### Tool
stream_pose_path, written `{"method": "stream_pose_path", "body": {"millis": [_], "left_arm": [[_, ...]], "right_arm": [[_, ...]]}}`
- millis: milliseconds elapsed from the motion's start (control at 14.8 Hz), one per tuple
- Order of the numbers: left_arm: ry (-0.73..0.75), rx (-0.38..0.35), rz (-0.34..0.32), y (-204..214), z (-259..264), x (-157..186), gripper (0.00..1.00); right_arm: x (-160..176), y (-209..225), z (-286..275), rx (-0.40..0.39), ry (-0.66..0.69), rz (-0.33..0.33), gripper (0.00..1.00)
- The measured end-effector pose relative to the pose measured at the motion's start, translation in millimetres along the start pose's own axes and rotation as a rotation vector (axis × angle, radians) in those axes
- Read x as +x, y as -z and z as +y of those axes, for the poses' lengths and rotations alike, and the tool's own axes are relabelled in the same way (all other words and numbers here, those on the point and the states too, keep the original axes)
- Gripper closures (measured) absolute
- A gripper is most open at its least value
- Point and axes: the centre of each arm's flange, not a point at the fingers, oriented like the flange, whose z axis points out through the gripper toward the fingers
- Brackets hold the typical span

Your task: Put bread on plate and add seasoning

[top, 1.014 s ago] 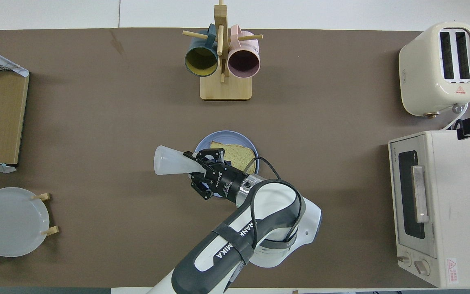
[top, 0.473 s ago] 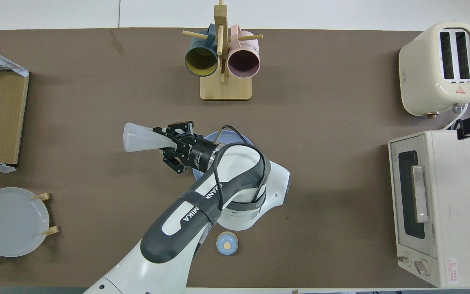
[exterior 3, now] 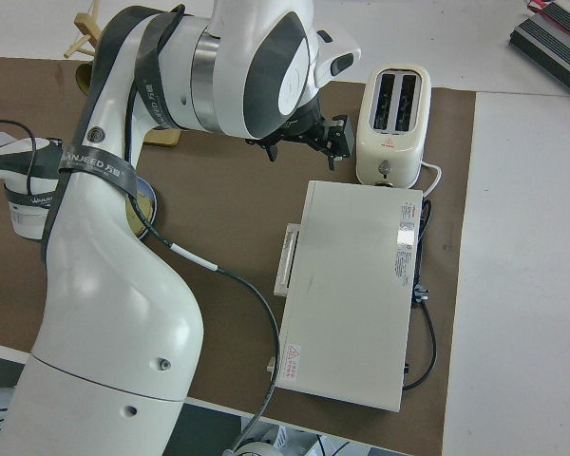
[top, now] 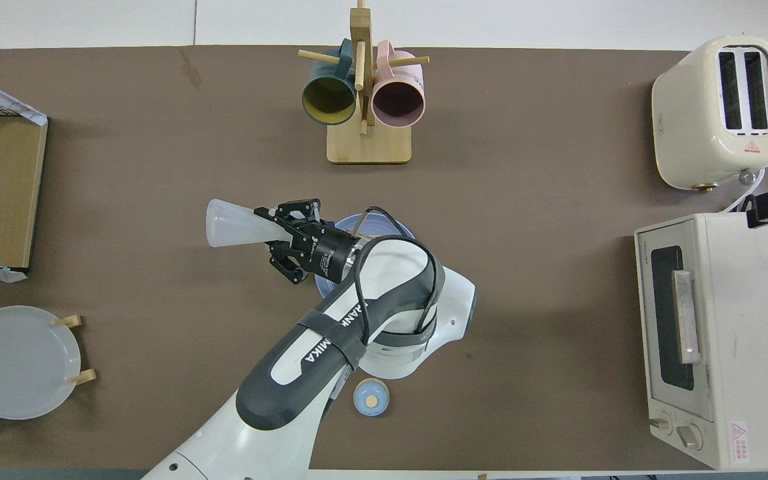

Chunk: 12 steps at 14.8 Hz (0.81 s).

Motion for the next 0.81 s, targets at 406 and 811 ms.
{"method": "stream_pose_path", "body": {"millis": [406,811], "left_arm": [[-0.052,0.037,0.047,67,38,7,0.65],[-0.037,0.010,0.014,46,29,4,0.65]], "right_arm": [[0,0,0,0.000,0.000,0.000,0.00],[0,0,0,0.000,0.000,0.000,0.00]]}}
